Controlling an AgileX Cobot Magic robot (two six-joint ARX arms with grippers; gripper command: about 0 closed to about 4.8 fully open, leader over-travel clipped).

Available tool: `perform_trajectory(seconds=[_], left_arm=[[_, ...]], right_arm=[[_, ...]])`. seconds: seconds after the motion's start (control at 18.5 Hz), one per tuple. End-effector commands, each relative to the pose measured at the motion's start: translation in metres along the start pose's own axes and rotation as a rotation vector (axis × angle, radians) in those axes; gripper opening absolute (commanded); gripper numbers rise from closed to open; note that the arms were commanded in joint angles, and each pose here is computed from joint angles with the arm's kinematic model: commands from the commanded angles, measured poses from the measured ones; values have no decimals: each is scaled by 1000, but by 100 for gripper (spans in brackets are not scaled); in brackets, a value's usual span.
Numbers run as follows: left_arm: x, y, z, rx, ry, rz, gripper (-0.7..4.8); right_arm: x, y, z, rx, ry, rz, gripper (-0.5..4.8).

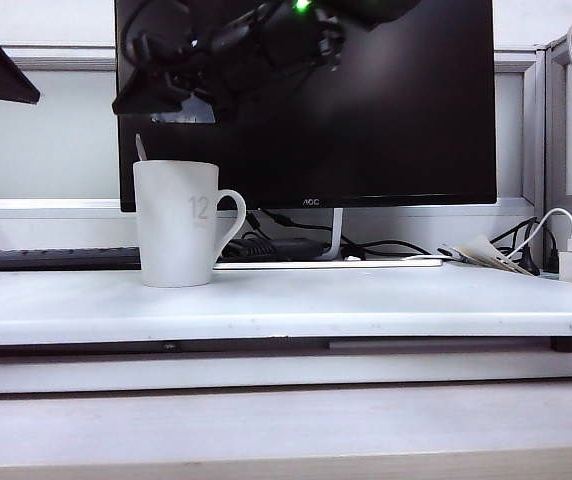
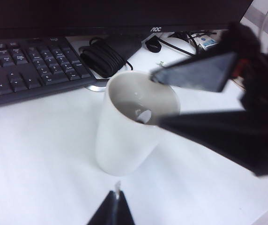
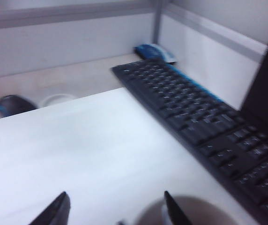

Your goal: Pick up a spoon and stir the liquid in the cup.

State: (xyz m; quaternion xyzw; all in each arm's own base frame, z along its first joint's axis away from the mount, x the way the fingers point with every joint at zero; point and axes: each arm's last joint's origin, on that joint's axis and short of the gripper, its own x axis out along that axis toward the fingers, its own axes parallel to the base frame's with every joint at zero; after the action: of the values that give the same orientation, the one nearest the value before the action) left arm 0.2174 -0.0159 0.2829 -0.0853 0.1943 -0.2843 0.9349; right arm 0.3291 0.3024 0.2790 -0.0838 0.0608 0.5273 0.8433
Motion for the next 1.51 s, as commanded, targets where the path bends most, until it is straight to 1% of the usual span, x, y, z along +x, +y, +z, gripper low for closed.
perform_trajectory(seconds=[0.05,0.16,0.27,0.49,0.76,0.87,1.14,1.3,1.41,1.46,1.51], left_arm=[[-1,-1,2,15,-12,-9,-5],[-1,-1,2,15,-12,-10,-5],[-1,-1,2,15,-12,-10,-5],[-1,-1,2,14,-12,-10,-5],[-1,-2,2,15,-11,-30,-5],[-1,-2,2,16,-11,-32,-5],[-1,-2,3,23,-21,-33,-5],[-1,-2,4,24,-23,-33,-5],[-1,-2,4,24,-23,-33,-5],[-1,-2,4,24,-23,-34,-5],[-1,-2,4,24,-23,-34,-5]], right_arm=[[3,-1,1,-7,-7,-12,251],[7,-2,-8,5,26,-20,248],[9,-2,-11,8,32,-19,201],[13,-4,-18,14,51,-38,199],[13,-3,-17,18,42,-37,19],[13,-3,-17,19,38,-38,-3],[6,-4,-16,59,99,-43,-3],[-3,-10,-15,75,163,-128,-3],[-9,-18,-11,73,162,-184,-3],[-12,-24,-11,68,165,-241,-3],[-14,-28,-12,69,167,-258,-3]])
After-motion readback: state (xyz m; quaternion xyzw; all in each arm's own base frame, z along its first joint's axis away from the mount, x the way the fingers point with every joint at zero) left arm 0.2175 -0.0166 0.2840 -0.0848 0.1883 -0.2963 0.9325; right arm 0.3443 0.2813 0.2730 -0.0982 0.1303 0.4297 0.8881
